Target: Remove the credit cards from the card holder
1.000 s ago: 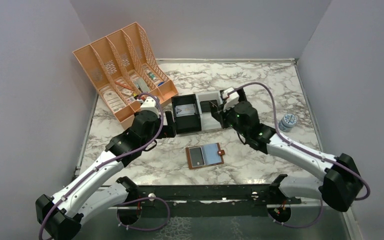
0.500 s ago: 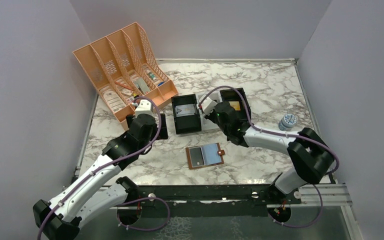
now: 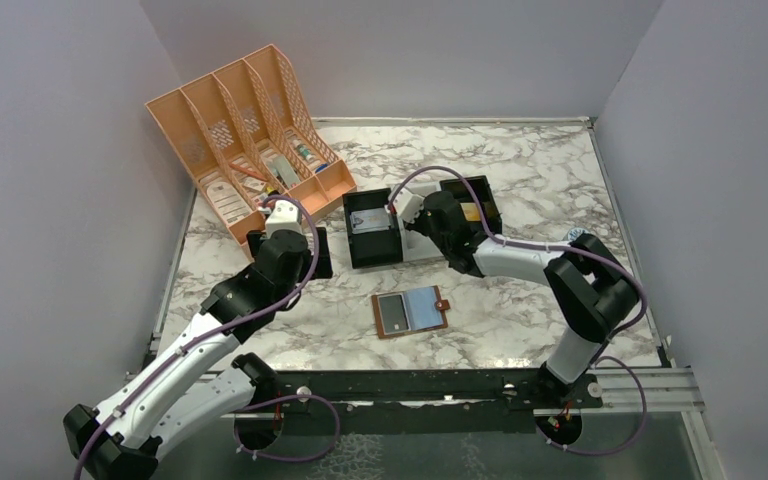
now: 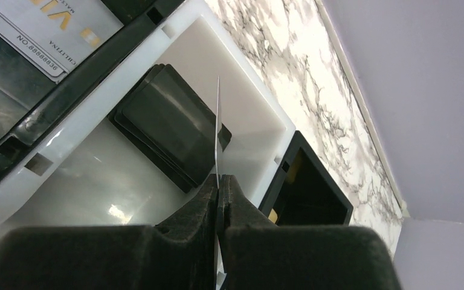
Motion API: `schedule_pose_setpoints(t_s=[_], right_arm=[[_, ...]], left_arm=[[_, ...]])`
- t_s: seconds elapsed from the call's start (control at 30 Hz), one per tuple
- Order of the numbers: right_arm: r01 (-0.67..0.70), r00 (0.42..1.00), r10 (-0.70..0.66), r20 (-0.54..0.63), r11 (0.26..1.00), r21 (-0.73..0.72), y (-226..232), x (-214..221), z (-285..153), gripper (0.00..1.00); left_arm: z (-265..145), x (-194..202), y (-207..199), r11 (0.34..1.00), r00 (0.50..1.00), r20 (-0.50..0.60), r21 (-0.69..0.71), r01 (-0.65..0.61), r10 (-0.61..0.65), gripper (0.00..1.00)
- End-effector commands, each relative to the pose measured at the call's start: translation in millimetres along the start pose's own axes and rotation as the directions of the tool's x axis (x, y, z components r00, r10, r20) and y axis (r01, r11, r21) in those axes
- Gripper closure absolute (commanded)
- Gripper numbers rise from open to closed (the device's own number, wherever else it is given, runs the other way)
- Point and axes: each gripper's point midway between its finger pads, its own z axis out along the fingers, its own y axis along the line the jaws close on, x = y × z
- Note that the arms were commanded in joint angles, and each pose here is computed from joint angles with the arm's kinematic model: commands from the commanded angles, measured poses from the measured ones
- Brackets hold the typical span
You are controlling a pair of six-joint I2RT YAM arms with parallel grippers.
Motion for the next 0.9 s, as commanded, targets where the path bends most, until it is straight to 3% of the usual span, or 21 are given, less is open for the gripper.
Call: schedule_pose_setpoints(t_s=[0.0, 0.3, 0.47, 0.87], right_arm=[[0.044, 0.998, -0.044, 0.054, 0.999, 0.000, -3.1, -13.0, 11.9, 0.97], [0.120, 0.992, -0.120, 0.029, 0.993, 0.002, 2.7, -7.6, 32.9, 0.94], [0.146, 0.989, -0.145, 0.031, 0.989, -0.020, 8.8, -5.9, 37.7, 0.87], [0.202, 0.979, -0.202, 0.012, 0.975, -0.095, 24.9, 10.2, 38.2, 0.88]], left_arm=[[2.7, 4.3, 3.3, 1.000, 1.000, -0.010, -0.017, -0.026, 0.026, 0.01], [-3.5, -2.1, 6.0, 1.000, 1.000, 0.024, -0.013, -0.002, 0.002, 0.01], [-4.8, -3.3, 8.3, 1.000, 0.999, 0.035, -0.019, 0.002, -0.001, 0.01], [-1.9, 0.4, 5.9, 1.000, 1.000, 0.014, -0.014, -0.015, 0.015, 0.01]])
